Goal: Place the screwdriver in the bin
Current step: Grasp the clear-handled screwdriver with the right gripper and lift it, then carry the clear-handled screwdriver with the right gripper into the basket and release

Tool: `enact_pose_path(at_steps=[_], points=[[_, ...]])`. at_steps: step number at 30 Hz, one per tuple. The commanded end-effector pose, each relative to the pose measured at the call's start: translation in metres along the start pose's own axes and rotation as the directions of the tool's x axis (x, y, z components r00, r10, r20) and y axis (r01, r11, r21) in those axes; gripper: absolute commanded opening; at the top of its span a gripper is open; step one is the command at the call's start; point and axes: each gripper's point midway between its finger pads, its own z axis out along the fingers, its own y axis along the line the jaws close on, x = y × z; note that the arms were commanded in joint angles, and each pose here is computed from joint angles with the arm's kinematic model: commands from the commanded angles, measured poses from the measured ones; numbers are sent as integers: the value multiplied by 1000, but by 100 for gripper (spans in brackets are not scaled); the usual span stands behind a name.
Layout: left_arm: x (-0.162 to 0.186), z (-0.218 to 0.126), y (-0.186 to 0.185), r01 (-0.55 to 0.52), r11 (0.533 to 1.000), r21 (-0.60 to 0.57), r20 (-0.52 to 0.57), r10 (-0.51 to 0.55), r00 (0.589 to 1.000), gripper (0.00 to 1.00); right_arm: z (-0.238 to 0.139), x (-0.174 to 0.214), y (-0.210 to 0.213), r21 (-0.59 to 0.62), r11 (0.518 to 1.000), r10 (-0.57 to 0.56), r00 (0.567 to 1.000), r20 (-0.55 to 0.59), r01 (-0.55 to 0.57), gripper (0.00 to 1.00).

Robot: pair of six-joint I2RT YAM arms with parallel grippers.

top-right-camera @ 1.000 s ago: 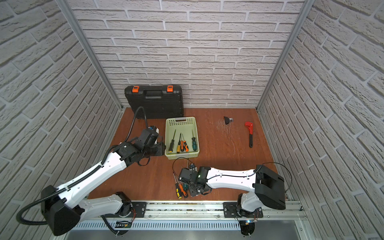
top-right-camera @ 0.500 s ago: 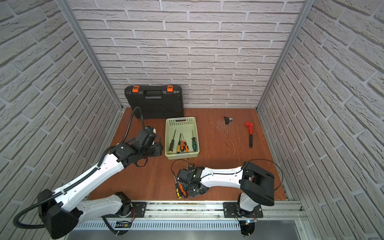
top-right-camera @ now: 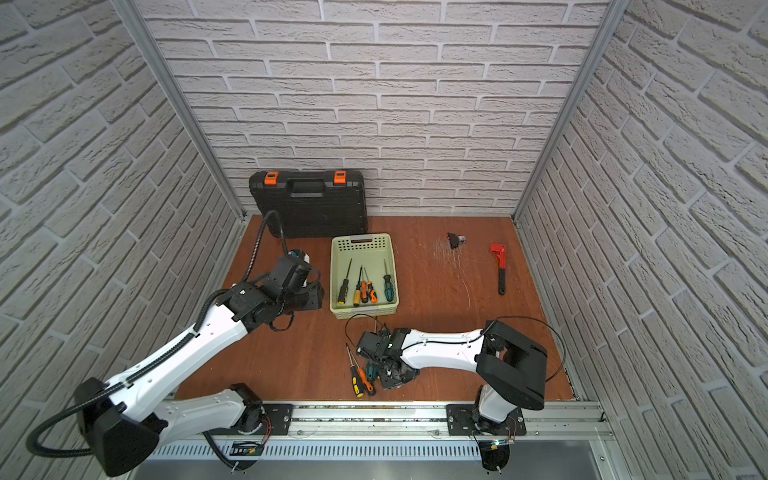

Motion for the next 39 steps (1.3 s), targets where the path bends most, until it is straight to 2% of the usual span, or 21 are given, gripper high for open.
enact_pose_path(at_steps=[1, 5, 10, 18, 24, 29, 35, 39], points=[[-11, -6, 1, -7, 1000, -12, 26, 7, 1000, 53, 9, 1, -25, 95, 995, -17, 1000, -7, 18, 30], [-13, -7, 0, -11, 1000, -14, 28, 12, 1000, 53, 14, 4, -25, 91, 996, -23, 1000, -18, 25, 22], [-18, -6, -2, -35, 999, -20, 22, 35, 999, 53, 16, 8, -34, 115, 993, -24, 1000, -14, 26, 7], [-27, -8, -8, -30, 999, -12, 36, 31, 999, 53, 5, 20, -53, 124, 992, 37, 999, 1, -37, 6], [-27, -7, -7, -7, 1000, -13, 41, 8, 999, 53, -40, -3, -52, 77, 993, 75, 989, 128, -85, 6], [-28, -11, -5, 6, 1000, -15, 46, -6, 999, 53, -98, -28, -53, -10, 995, 95, 966, 240, -95, 5], [-26, -14, -2, 19, 1000, -18, 53, -18, 998, 53, -167, -81, -49, -79, 997, 50, 942, 333, -25, 5], [-24, -15, 2, 24, 999, -26, 52, -22, 998, 53, -182, -128, -37, -88, 995, -5, 928, 373, 41, 5]])
